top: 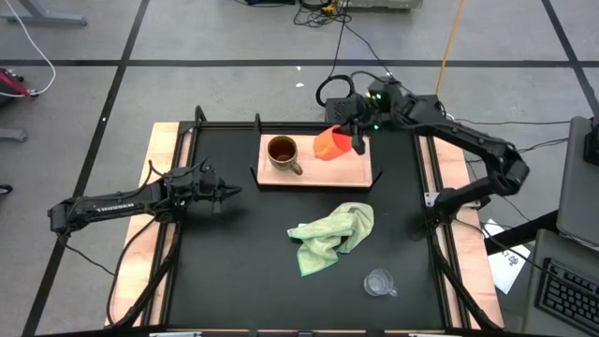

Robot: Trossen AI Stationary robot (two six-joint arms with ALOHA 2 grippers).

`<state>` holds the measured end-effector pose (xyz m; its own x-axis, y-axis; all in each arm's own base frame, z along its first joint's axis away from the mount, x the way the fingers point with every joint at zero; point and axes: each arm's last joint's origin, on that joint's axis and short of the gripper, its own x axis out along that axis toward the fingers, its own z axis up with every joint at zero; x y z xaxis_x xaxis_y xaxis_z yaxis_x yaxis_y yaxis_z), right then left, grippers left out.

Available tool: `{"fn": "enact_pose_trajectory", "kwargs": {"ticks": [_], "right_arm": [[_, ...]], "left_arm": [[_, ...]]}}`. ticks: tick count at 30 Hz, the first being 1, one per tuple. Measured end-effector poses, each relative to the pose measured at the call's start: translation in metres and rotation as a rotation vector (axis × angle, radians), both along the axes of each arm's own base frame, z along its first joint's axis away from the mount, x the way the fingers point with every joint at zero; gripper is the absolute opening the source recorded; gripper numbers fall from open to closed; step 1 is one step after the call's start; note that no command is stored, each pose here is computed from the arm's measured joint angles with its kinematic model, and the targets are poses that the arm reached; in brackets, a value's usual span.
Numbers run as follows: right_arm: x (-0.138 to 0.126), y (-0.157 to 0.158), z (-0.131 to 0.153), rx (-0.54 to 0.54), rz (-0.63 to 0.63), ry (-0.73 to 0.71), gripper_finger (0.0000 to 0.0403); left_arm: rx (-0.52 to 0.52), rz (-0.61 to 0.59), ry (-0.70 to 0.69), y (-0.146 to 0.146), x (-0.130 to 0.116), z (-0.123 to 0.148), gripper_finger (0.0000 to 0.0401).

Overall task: Stack small to large cups/mugs on shelf
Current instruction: Put the orange mug on the shelf

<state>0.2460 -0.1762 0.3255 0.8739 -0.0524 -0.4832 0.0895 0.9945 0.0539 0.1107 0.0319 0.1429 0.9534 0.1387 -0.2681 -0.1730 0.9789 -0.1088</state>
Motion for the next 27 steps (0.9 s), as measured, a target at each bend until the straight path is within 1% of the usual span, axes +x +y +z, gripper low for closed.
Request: {"fn": "enact_pose_trajectory", "kwargs": {"ticks": [6, 10, 14, 18, 21, 27], "right_arm": [[0.01, -0.014, -0.011, -0.012, 0.04, 0.106, 0.0004], [0.014, -0.019, -0.021, -0.042, 0.075, 0.171, 0.0004], [0.014, -0.02, -0.028, -0.115, 0.09, 0.26, 0.0004], [0.014, -0.018, -0.028, -0.163, 0.119, 0.281, 0.0004], [0.015, -0.016, -0.028, -0.168, 0.131, 0.283, 0.0003], [0.017, -0.007, -0.031, -0.182, 0.193, 0.321, 0.0003]], "left_arm": [[0.003, -0.001, 0.001, 0.0, 0.0, 0.0, 0.0003], [0.003, -0.001, 0.001, 0.0, 0.0, 0.0, 0.0003], [0.009, -0.002, 0.003, 0.0, 0.0, 0.0, 0.0003], [0.013, 0.012, 0.005, 0.0, 0.0, 0.0, 0.0003], [0.013, 0.013, 0.004, 0.0, 0.0, 0.0, 0.0003], [0.013, 0.014, 0.003, 0.0, 0.0, 0.0, 0.0003]]}}
